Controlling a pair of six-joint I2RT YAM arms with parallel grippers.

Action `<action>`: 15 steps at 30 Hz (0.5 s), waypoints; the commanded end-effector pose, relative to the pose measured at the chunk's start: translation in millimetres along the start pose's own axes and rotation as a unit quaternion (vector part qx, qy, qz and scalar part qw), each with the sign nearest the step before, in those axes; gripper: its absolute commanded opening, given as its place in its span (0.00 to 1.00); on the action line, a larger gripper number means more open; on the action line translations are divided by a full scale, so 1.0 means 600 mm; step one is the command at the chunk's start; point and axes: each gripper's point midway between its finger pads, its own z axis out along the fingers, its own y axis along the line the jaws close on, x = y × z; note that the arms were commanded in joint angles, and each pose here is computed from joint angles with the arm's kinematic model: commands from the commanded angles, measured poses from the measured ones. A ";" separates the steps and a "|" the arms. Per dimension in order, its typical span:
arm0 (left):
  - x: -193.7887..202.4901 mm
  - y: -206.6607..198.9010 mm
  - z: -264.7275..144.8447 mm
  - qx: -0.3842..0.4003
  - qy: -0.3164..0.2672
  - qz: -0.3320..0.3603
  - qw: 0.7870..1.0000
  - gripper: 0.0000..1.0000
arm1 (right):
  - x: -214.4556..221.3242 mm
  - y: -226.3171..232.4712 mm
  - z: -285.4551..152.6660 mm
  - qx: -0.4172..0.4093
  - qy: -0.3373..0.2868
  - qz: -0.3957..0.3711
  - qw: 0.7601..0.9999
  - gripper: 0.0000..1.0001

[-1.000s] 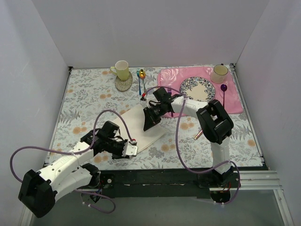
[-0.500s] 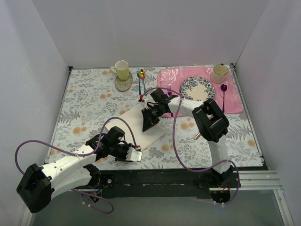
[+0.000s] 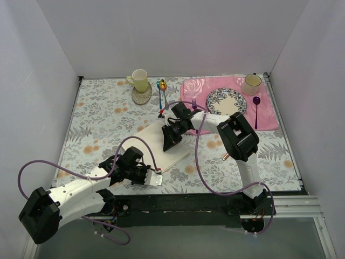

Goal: Fold the napkin into a case and place the utensils inside
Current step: Pick up the top corner of the square folded napkin from the center of the board.

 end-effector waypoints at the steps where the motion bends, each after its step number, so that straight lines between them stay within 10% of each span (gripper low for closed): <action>1: -0.019 0.015 -0.004 -0.016 -0.016 0.008 1.000 0.10 | -0.020 0.006 -0.001 0.000 -0.008 -0.025 1.000 0.20; 15: -0.081 -0.003 -0.026 0.049 -0.042 -0.006 0.998 0.00 | -0.053 0.067 -0.022 -0.054 -0.024 -0.051 0.997 0.22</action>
